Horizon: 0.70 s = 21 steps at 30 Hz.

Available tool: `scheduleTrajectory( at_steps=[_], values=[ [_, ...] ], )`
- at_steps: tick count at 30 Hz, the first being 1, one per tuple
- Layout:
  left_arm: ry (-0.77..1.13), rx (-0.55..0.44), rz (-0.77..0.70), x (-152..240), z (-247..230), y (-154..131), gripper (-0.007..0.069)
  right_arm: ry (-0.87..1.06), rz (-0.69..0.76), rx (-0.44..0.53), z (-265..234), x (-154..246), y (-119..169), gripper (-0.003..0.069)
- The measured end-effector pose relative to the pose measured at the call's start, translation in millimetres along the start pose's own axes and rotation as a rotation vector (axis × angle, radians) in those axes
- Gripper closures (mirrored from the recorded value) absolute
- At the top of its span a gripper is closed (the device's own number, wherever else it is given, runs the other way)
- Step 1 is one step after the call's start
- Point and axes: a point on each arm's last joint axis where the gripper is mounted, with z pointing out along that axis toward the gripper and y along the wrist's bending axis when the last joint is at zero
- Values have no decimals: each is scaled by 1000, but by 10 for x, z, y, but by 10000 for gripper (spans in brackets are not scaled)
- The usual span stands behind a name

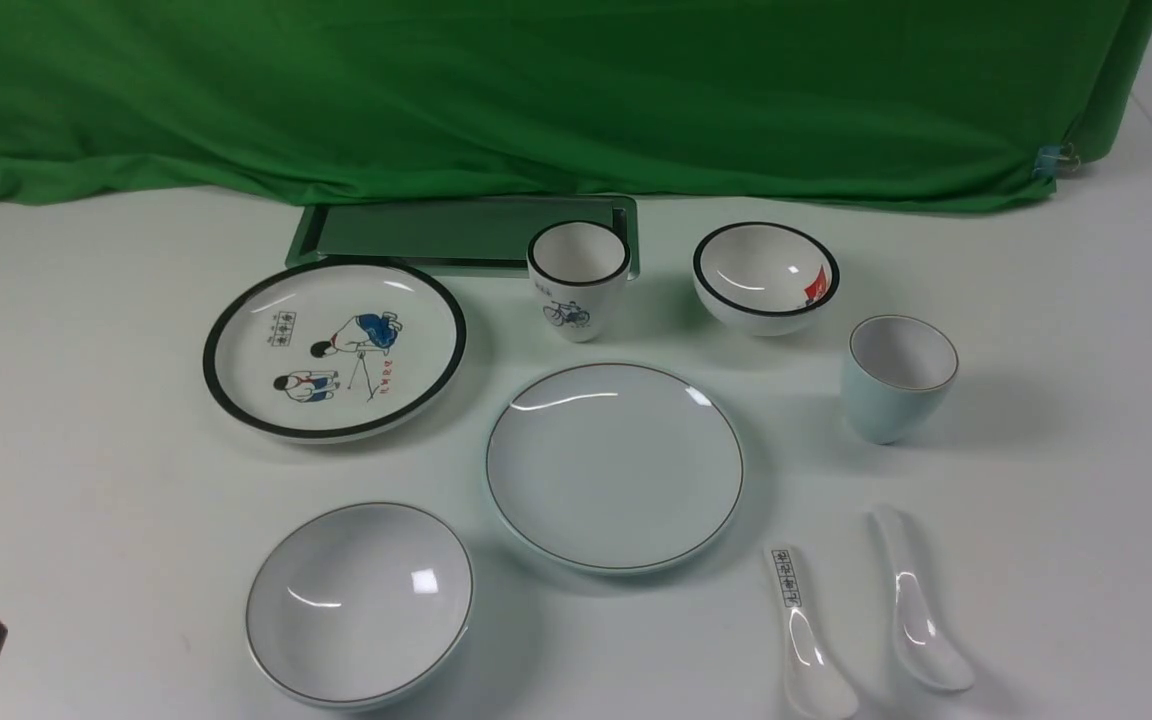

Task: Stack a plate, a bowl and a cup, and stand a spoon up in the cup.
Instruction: Use the left arm to grab a blue rice bowl

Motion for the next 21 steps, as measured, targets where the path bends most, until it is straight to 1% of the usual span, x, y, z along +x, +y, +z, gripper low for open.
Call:
scheduleTrajectory(
  at_steps=[1, 2, 3, 5, 6, 7, 9, 11, 13, 14, 16, 17, 18, 19, 20, 21],
  values=[
    [-3, 3, -37, -3, 0, -3, 655, 1, 22, -1, 0, 0, 1, 413],
    [-17, 22, -272, -18, 0, -18, 655, 4, 185, -8, 0, 3, 7, 413],
    [-26, 32, -394, -29, -1, -24, 655, 6, 285, -11, 0, 4, 10, 413],
    [-36, 40, -484, -40, -1, -27, 655, 10, 453, -14, 0, 6, 14, 413],
    [-44, 44, -535, -49, -2, -27, 655, 13, 610, -15, 0, 7, 17, 413],
    [-48, 45, -556, -53, -2, -27, 655, 14, 666, -16, 0, 7, 17, 413],
    [-61, 49, -604, -65, -3, -25, 655, 16, 737, -16, 0, 9, 18, 413],
    [-63, 50, -630, -68, -3, -25, 655, 19, 724, -14, 0, 11, 17, 413],
    [-64, 49, -616, -68, -3, -24, 655, 16, 705, -16, 0, 8, 18, 413],
    [-59, 48, -585, -68, -4, -29, 655, 15, 696, -17, 0, 8, 19, 413],
    [-28, 61, -469, -116, -23, -104, 655, 10, 649, -22, 0, 2, 21, 413],
    [-21, 67, -447, -137, -31, -130, 655, 6, 635, -24, 0, -1, 23, 413],
    [-3, 89, -334, -233, -73, -235, 655, -14, 562, -48, -1, -25, 36, 413],
    [8, 102, -267, -293, -104, -300, 655, -28, 532, -67, -2, -42, 47, 413],
    [34, 111, -173, -382, -150, -395, 655, -45, 466, -95, -5, -63, 65, 416],
    [43, 113, -121, -451, -177, -454, 655, -51, 433, -108, -8, -76, 76, 422]
  ],
)
